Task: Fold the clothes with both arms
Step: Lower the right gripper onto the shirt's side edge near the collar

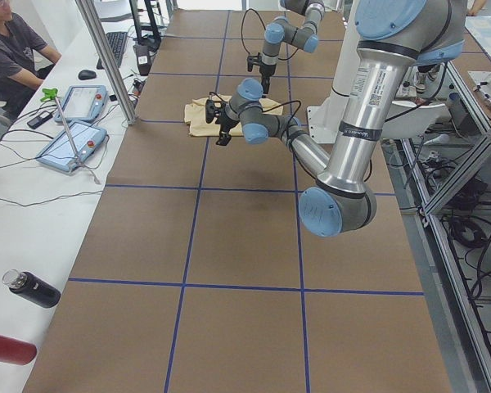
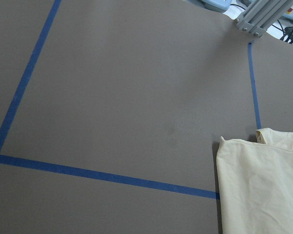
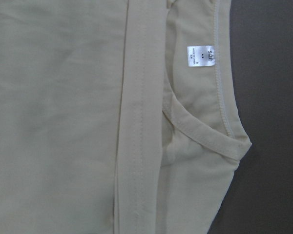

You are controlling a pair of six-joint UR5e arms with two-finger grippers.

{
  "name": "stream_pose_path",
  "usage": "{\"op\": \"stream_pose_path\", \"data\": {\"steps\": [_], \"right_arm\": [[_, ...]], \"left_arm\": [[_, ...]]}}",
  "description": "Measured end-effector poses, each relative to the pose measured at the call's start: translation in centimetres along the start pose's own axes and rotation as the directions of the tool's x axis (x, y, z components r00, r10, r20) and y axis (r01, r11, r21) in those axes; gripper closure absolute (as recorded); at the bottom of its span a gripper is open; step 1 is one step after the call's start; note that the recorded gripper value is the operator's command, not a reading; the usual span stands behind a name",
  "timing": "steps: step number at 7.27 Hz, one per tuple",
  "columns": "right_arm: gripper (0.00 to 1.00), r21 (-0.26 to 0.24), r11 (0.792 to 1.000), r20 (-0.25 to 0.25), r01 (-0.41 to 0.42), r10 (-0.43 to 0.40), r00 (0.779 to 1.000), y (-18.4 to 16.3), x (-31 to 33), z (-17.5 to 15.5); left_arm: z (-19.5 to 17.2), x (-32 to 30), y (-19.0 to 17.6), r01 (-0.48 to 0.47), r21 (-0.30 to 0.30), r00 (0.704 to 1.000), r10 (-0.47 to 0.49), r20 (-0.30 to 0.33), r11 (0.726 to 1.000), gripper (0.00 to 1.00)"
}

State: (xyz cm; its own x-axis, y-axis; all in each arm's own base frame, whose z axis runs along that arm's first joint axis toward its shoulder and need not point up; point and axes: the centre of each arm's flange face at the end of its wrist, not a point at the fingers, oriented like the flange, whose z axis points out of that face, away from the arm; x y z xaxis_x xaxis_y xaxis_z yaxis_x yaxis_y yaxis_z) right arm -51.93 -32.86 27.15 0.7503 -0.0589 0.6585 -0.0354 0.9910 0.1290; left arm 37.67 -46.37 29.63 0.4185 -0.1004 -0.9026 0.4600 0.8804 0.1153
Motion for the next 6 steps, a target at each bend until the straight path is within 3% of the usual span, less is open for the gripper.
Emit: {"op": "stream_pose_path", "data": {"steps": [3, 6], "right_arm": [[0.0, -0.03, 0.999, -0.056, 0.015, -0.017, 0.998, 0.0, -1.8, 3.2], [0.0, -0.066, 0.997, -0.1, 0.024, -0.031, 0.994, 0.5, -1.5, 4.1]], "left_arm": [[-0.1, 0.3, 0.1, 0.002, -0.004, 1.0, -0.002, -0.005, 1.0, 0.0], [-0.1, 0.6, 0.2, 0.001, -0.008, 1.0, -0.001, -0.009, 1.0, 0.0]]}}
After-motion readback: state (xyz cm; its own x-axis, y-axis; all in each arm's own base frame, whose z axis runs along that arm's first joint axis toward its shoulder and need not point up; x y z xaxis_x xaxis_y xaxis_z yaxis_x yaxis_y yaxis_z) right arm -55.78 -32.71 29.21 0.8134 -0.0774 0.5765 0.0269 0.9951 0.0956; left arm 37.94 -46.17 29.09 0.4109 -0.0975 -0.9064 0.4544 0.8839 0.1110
